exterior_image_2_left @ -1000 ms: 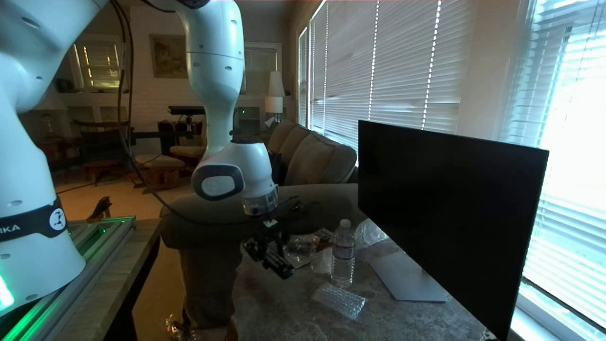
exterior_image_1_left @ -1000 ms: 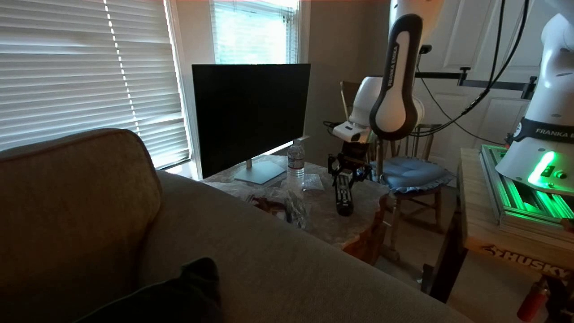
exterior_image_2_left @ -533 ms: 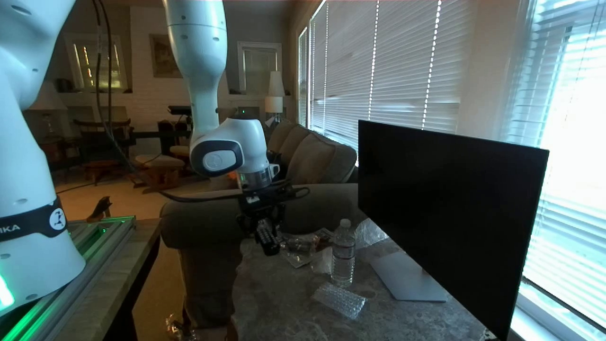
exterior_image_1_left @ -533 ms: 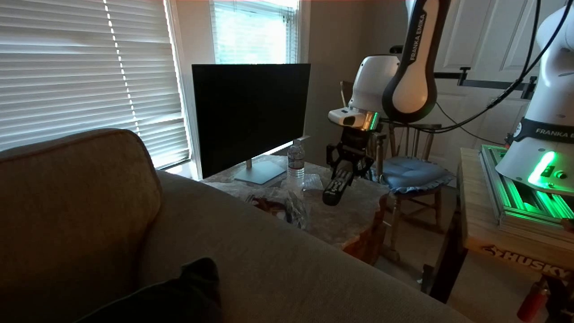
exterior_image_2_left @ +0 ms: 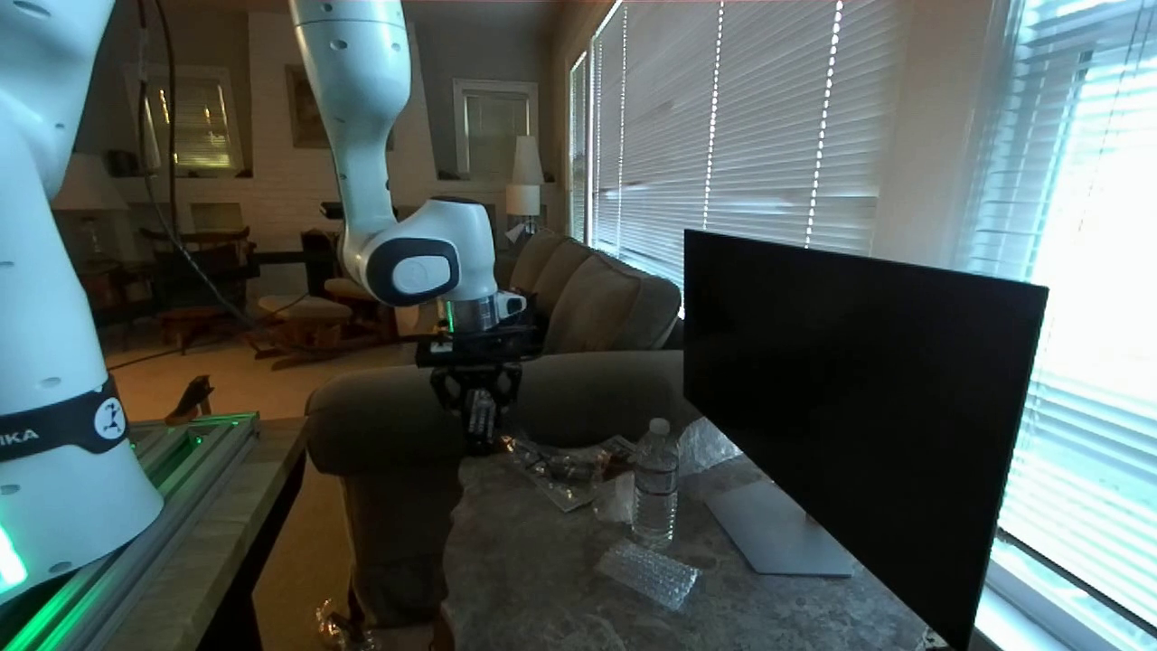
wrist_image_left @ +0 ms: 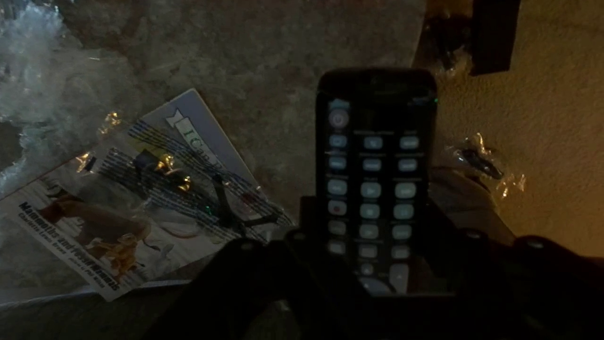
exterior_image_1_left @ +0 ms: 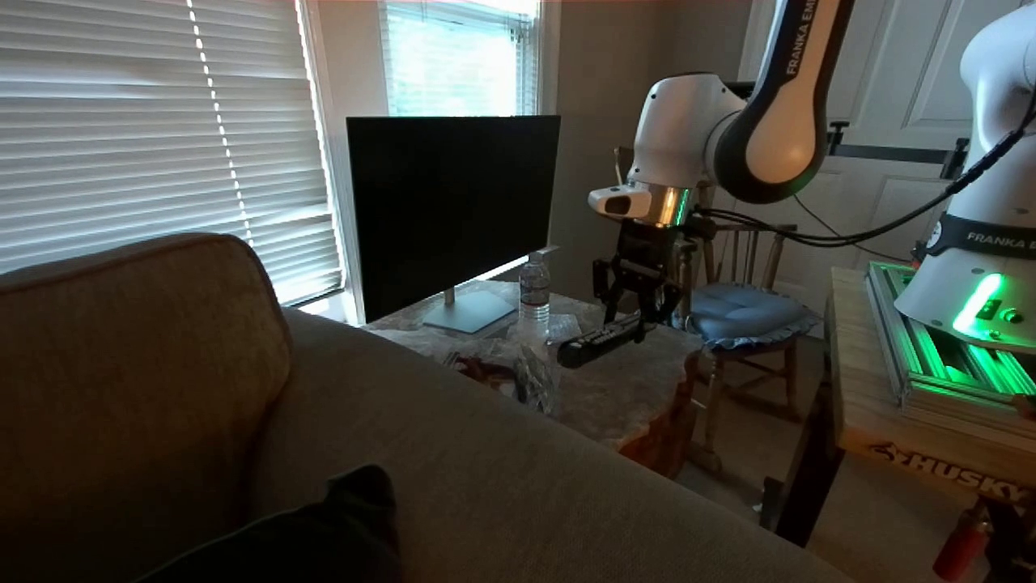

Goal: Remove the black remote from the table and put it on the couch

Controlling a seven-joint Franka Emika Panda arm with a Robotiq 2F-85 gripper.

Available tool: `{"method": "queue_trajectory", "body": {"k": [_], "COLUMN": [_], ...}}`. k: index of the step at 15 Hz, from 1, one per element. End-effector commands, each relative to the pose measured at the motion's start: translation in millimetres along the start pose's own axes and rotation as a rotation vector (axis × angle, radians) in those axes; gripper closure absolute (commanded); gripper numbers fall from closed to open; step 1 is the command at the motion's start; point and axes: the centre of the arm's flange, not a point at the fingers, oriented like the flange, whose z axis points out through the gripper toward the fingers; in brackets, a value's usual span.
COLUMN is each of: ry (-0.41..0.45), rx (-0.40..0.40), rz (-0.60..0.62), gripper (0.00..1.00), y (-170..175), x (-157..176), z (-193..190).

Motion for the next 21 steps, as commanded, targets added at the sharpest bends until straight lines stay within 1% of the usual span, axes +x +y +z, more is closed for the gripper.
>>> {"method": "queue_trajectory", "body": {"k": [1,2,3,5,10,11,13,17,21], "ry": [0.005,0.027,0.004,0.02,0.023,0.023,0.025,0.02,0.039], "rx": [0.065,0.108,0.06,0.089,0.09,0.09,0.1,0.14,0.147], "rz": [0.125,0.129,0.095,0.111,0.125,0.125,0.178,0.371,0.522], "gripper": [0.72,0.72,0.47,0.47,0.47,0.72,0.72,0.72,0.72], "y": [-18.3,-24.8,-18.0,-25.8,-21.7,-21.8,-37.5,-74.5,-112.2], "x": [25.4,32.0,24.0,36.3,33.3,33.2,46.7,82.9,126.3], "z": [-23.8,-29.8,-8.5,-16.0,-18.6,-18.6,-7.4,5.7,5.5]}}
